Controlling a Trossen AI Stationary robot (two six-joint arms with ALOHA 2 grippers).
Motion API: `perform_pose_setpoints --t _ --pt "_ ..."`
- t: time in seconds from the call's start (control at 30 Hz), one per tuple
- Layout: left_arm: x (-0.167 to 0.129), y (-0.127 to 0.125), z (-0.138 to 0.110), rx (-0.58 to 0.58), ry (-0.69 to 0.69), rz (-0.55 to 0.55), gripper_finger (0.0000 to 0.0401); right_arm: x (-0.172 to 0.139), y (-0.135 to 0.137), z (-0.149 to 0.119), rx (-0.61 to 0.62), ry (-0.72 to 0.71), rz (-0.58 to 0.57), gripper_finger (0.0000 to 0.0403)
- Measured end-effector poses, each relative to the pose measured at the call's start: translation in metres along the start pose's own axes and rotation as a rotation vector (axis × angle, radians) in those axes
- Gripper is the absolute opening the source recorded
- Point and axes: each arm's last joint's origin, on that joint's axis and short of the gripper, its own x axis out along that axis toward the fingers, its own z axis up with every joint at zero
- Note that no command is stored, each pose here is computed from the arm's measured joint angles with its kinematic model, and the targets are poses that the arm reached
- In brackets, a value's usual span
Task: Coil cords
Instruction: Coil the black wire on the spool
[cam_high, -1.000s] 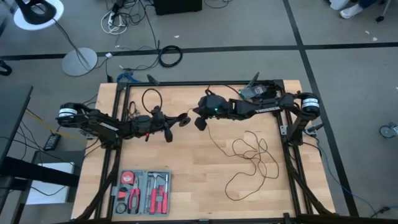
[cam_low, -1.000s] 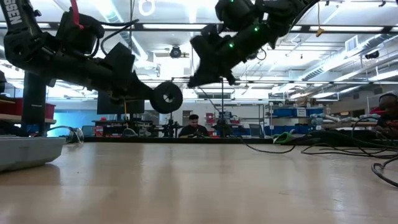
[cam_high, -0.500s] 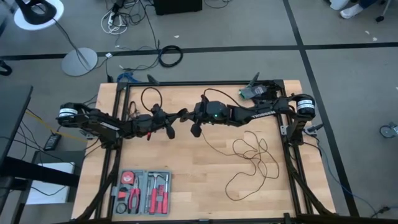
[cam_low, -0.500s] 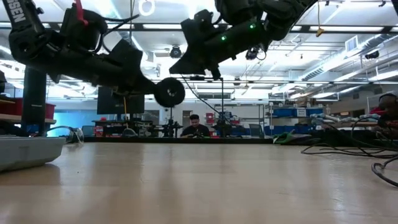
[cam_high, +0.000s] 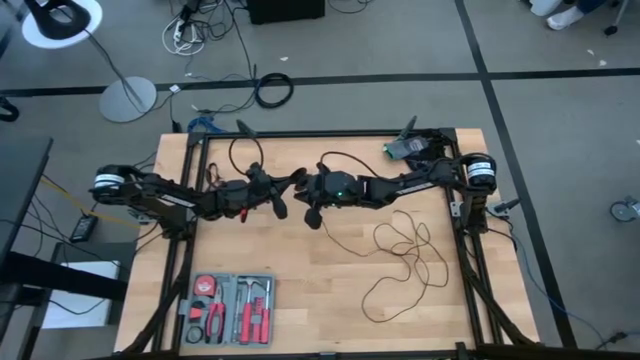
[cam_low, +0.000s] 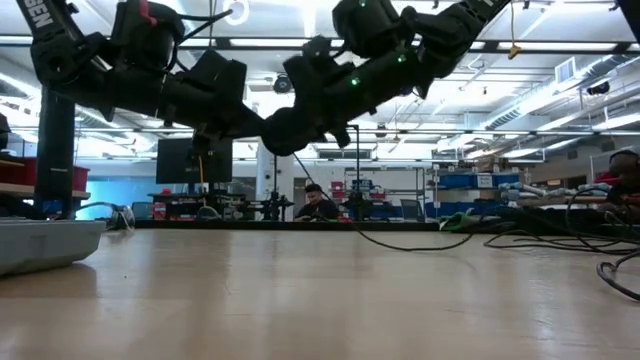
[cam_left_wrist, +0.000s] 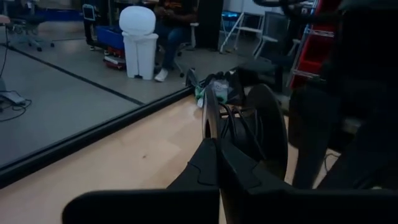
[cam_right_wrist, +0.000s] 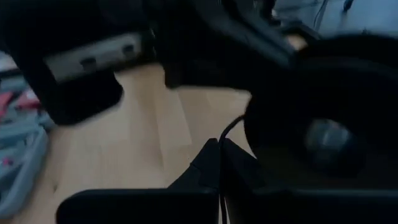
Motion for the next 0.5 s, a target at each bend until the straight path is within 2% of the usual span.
perform_pose_setpoints --t 0.17,0.27,0.37,0.5 --pt "0.0 -0.001 0.004 -0.019 -0.041 -0.007 0.0 -0.001 -0.003 -0.012 0.035 0.103 -0.07 0.002" --pt "-0.007 0.002 0.002 -0.035 -0.084 -0.015 0.0 -0.003 -0.005 -0.028 0.051 0.145 -0.084 0.0032" --pt "-0.017 0.008 -0.004 -0.055 -0.12 -0.021 0.0 -0.007 -0.001 -0.043 0.053 0.083 -0.057 0.0041" --pt "-0.021 0.01 -0.009 -0.075 -0.102 -0.048 0.0 -0.02 -0.002 -0.073 0.08 -0.031 -0.004 0.0045"
